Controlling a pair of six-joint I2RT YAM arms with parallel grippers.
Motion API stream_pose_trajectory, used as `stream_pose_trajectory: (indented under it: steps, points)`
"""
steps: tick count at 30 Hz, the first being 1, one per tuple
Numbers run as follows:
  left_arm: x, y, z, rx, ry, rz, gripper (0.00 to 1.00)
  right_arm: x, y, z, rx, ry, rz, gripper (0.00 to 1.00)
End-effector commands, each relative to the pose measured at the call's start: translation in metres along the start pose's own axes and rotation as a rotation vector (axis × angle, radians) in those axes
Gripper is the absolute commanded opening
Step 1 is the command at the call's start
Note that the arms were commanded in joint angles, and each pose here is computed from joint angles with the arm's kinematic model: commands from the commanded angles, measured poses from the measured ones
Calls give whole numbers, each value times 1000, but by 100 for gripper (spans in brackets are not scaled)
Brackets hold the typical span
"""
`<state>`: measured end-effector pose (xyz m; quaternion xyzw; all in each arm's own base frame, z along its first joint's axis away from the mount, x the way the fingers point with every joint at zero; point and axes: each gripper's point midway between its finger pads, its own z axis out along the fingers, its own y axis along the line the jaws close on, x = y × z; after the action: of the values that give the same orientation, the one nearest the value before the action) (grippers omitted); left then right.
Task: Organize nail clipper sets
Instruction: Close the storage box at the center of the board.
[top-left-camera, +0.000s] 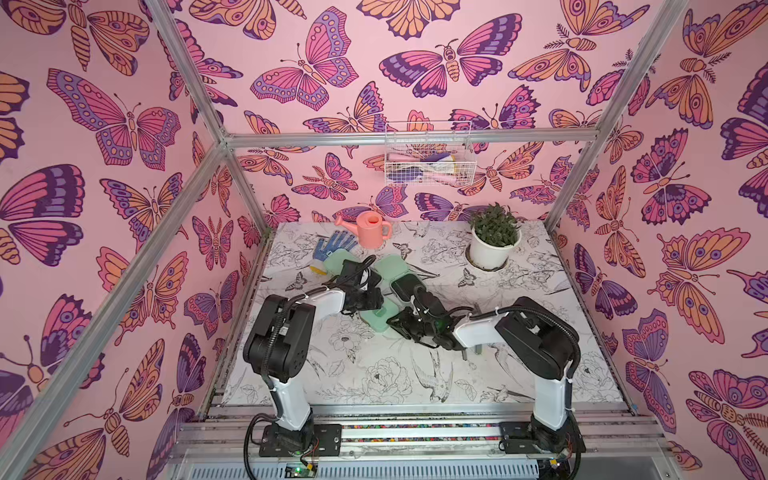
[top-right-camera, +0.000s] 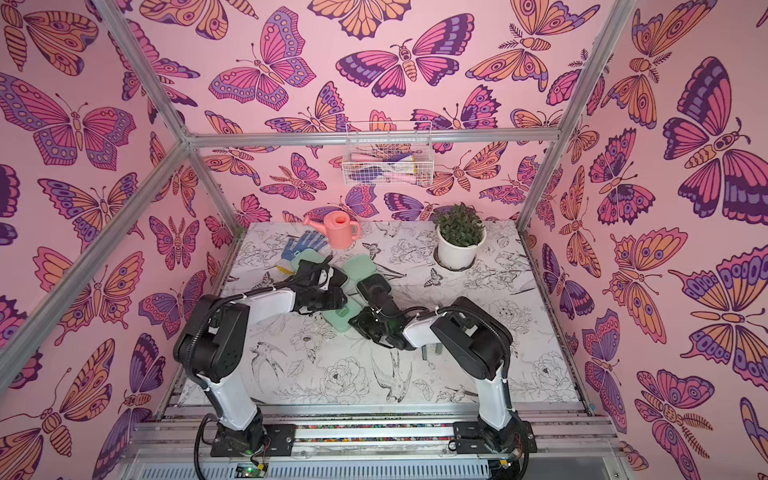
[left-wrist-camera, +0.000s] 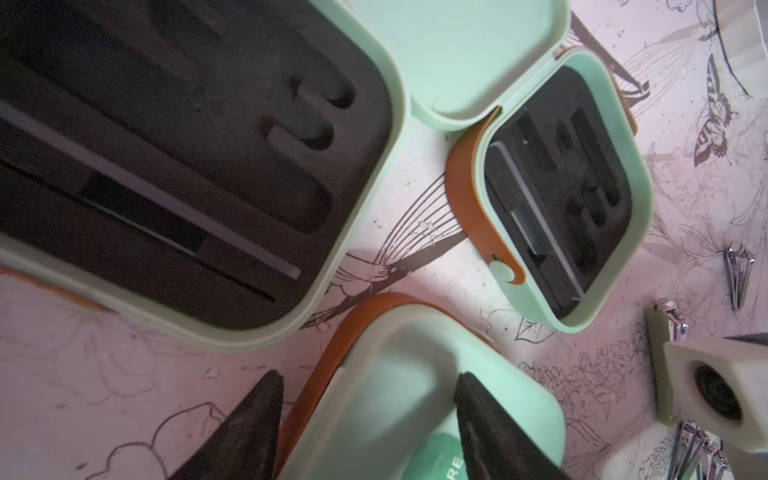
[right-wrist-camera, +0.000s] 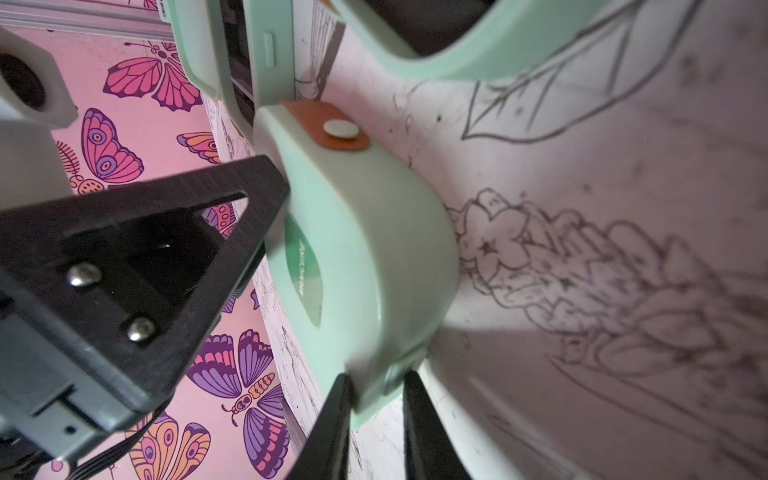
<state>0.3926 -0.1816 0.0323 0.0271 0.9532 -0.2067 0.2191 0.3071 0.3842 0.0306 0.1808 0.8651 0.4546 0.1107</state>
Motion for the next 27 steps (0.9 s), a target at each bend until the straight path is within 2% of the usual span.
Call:
stream_pose_trajectory:
  steps: [1, 9, 12, 17, 22, 27]
  points:
    - [91, 1, 17, -16, 281, -55, 66, 8, -108, 9, 318, 11, 54, 24]
    - [99, 5, 17, -31, 289, -62, 66, 6, -105, 5, 311, 11, 40, 26]
    - [97, 5, 13, -40, 277, -63, 66, 4, -90, -6, 325, 20, -33, 31]
    - [83, 0, -2, -48, 227, -56, 68, -4, -60, -39, 389, 11, -220, 44]
    - [54, -11, -26, -60, 154, -38, 80, -17, -52, -54, 474, 8, -333, 51]
    - [26, -10, -64, -137, 60, -35, 89, -21, -54, -34, 464, 64, -326, 50]
